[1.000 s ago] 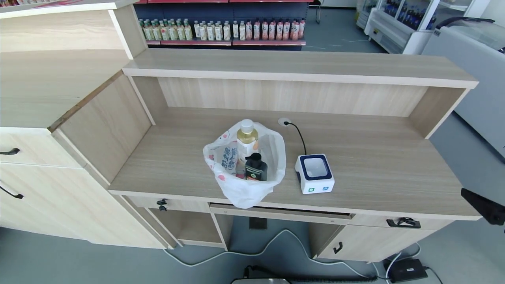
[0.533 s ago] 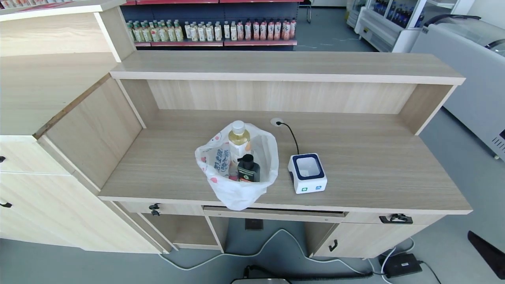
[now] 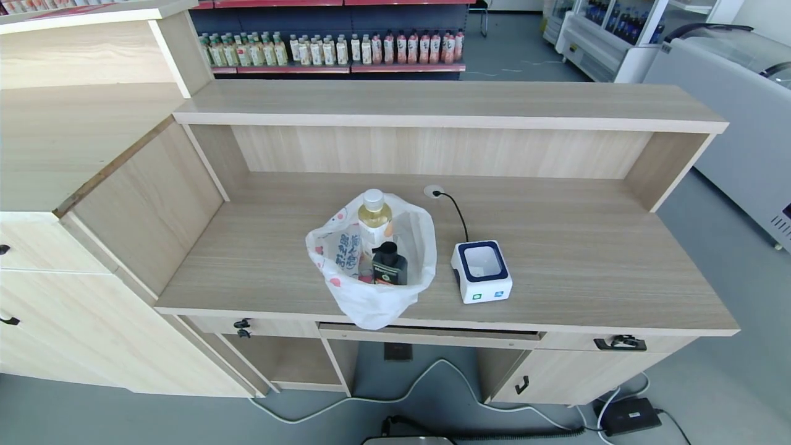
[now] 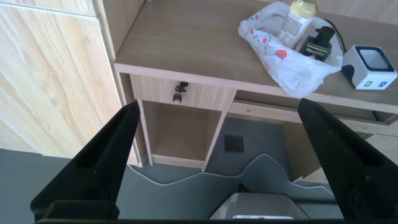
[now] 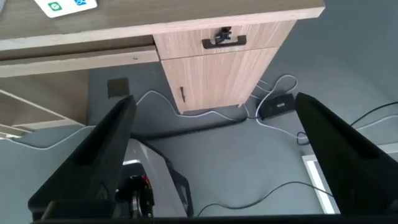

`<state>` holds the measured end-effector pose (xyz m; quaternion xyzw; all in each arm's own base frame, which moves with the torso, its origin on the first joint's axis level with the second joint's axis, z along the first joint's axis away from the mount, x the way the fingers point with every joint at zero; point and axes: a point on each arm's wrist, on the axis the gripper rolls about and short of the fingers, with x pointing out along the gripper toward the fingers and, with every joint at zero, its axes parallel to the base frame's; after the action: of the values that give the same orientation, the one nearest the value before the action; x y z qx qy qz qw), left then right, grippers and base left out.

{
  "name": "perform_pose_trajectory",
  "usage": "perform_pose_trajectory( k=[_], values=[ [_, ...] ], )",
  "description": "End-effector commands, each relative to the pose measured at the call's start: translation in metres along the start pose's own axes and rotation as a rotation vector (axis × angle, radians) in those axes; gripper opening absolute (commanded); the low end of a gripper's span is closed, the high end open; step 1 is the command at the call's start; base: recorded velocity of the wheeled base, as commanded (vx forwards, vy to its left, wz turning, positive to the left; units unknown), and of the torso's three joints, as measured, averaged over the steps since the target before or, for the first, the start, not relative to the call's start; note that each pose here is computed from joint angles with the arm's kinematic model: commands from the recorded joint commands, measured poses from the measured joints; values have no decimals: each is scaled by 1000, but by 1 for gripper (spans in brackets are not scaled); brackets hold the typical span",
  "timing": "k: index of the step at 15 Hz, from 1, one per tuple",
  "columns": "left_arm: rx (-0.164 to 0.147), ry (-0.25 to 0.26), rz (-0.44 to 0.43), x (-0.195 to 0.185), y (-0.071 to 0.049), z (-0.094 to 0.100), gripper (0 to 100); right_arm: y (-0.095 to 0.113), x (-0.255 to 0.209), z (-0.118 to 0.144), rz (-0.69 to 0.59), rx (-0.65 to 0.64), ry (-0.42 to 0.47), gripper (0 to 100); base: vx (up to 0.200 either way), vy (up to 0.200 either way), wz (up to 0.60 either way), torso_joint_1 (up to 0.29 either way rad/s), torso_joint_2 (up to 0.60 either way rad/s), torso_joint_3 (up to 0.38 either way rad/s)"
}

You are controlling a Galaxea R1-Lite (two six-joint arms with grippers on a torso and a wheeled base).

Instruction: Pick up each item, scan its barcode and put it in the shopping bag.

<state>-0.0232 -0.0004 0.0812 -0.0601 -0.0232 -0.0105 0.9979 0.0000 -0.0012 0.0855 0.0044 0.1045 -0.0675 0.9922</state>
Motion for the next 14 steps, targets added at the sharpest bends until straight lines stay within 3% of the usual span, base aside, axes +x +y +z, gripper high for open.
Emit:
perform_pose_trajectory(
  k=[1,3,14],
  values=[
    [0,-2,1,0,0,0,100,-2,-13,-6,64,3,-142,100,0,0,0,0,0,0],
    [0,-2,1,0,0,0,100,-3,-19,-12,80,11,-200,100,0,0,0,0,0,0],
    [0,-1,0,0,0,0,100,-3,-20,-15,82,73,-196,100,0,0,0,0,0,0]
  ],
)
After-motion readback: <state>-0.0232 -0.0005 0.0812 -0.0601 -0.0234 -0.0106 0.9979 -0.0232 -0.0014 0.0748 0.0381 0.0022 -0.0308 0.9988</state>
